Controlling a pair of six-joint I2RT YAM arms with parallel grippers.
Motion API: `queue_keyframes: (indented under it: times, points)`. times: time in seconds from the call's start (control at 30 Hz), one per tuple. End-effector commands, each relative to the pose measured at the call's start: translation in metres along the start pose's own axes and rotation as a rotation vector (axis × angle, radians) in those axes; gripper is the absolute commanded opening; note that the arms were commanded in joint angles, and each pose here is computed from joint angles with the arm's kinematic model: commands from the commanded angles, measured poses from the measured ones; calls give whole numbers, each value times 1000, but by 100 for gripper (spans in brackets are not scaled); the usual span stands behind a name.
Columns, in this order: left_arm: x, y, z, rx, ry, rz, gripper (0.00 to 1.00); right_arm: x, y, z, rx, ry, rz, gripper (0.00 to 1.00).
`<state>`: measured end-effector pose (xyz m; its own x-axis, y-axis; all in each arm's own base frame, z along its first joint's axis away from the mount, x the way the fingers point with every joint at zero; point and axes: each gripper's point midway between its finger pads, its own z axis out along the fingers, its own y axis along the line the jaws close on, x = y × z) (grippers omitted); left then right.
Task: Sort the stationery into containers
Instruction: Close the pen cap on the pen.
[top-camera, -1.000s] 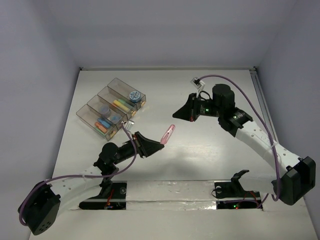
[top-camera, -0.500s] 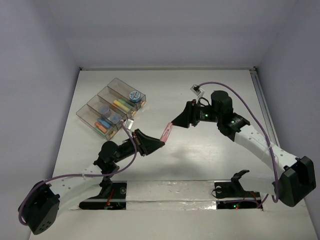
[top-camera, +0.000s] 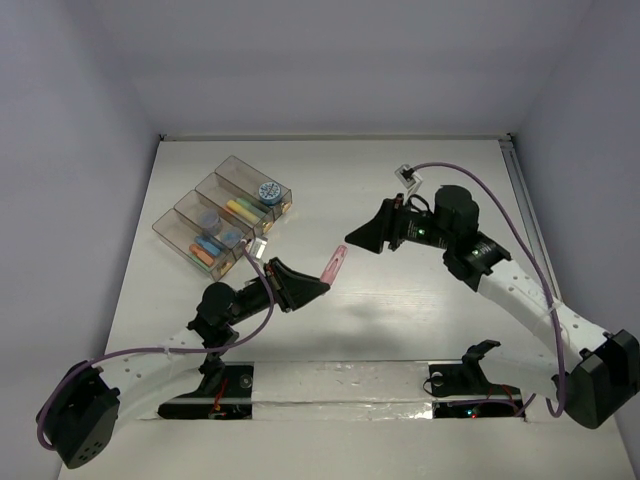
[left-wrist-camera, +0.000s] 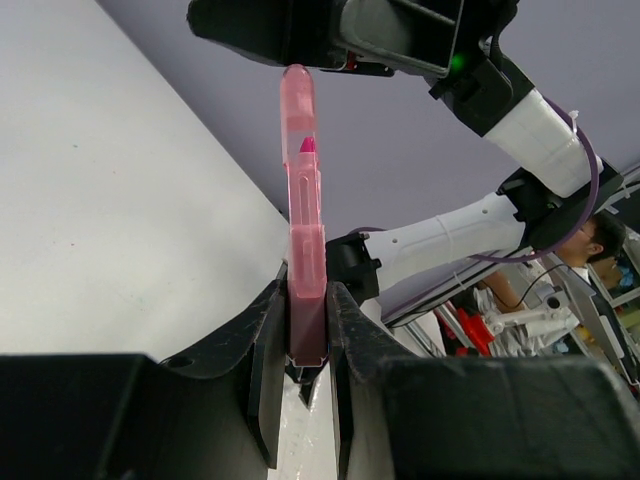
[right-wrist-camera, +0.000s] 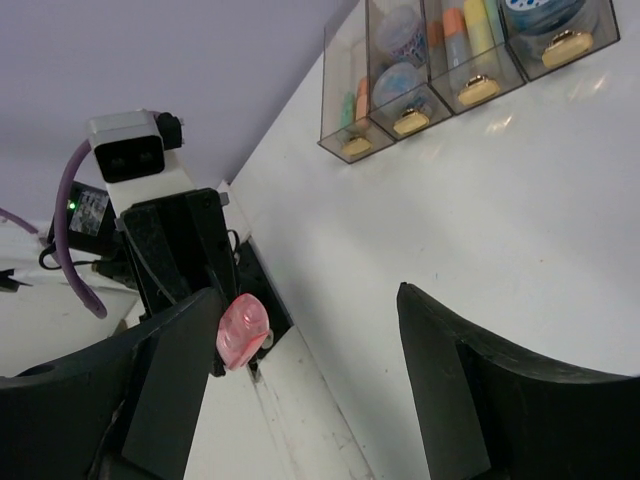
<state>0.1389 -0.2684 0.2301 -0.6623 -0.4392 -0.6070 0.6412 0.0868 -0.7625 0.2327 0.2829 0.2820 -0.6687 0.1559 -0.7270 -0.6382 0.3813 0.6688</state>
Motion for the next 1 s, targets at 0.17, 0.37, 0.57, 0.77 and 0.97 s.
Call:
queue_keyframes:
  times: [0.17, 0.37, 0.57, 0.77, 0.97]
  points:
    - [-13, -21, 3, 76, -38, 37, 0, -24, 36, -2, -152, -57, -75, 78]
    - [-13, -21, 5, 76, -38, 39, 0, -11, 33, 9, -213, 14, -38, 72]
    - [-18, -23, 8, 78, -45, 47, 0, -3, 33, 13, -239, 41, -28, 46]
    - [-21, -24, 10, 71, -50, 61, 0, 8, 33, 13, -253, 62, 0, 44]
    - [-26, -26, 13, 68, -58, 81, 0, 22, 30, 12, -262, 83, 23, 50]
